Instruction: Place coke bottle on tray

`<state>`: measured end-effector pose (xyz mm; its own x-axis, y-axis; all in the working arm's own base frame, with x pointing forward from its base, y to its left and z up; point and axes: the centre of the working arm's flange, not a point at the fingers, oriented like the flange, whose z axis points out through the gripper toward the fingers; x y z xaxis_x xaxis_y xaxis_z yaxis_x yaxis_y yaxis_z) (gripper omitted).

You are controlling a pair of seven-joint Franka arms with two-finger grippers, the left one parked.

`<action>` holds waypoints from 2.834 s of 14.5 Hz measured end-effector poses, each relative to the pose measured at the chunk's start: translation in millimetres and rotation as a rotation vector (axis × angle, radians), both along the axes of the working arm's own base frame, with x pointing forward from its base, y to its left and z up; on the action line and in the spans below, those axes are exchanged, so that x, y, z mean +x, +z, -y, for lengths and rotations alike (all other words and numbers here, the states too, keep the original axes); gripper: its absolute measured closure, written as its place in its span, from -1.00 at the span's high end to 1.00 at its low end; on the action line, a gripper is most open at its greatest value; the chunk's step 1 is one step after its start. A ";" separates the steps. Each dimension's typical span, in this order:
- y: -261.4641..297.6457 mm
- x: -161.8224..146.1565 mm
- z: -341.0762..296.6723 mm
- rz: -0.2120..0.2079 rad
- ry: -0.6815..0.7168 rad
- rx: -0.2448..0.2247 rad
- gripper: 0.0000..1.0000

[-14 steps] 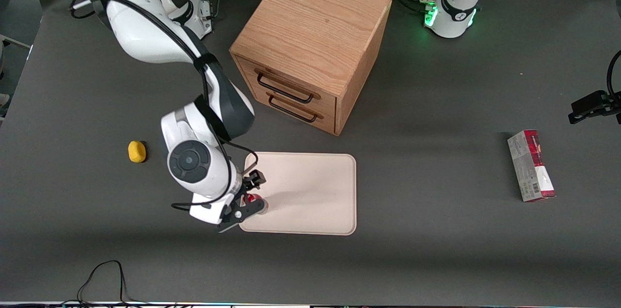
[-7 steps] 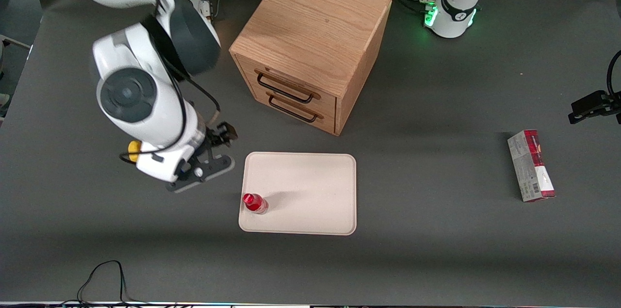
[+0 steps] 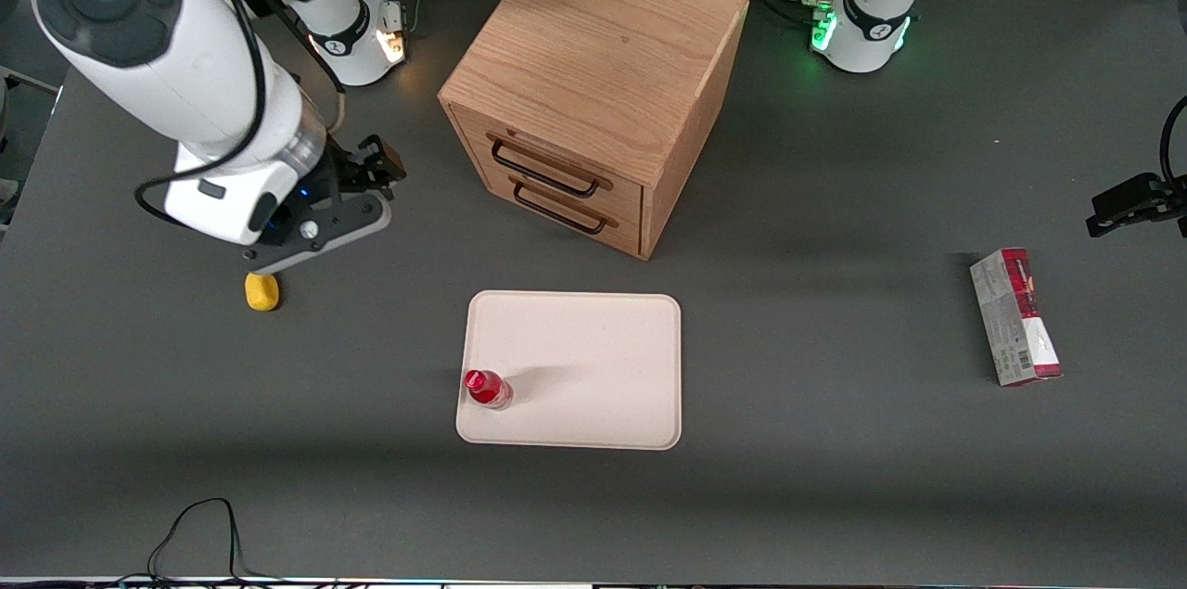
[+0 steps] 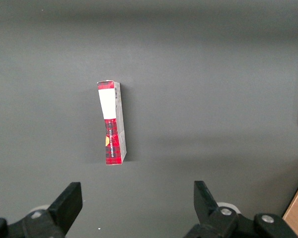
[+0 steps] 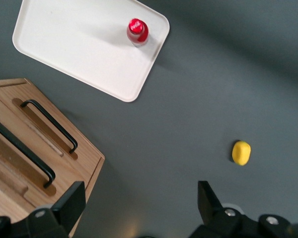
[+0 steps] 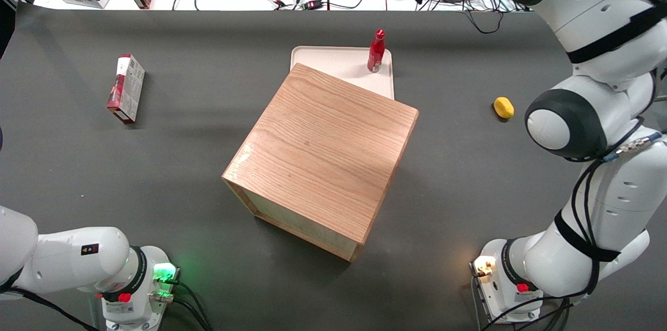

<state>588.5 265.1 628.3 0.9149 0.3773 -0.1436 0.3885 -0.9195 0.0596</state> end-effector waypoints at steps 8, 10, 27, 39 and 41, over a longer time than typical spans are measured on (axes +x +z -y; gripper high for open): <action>18.7 -40.2 118.0 0.080 -0.169 0.032 1.00; 16.8 -62.9 151.9 0.083 -0.218 0.053 1.00; -6.0 -56.6 295.1 0.155 -0.478 0.073 1.00; -5.0 -59.0 272.8 0.118 -0.441 0.060 1.00; -5.1 -59.1 275.4 0.118 -0.446 0.060 1.00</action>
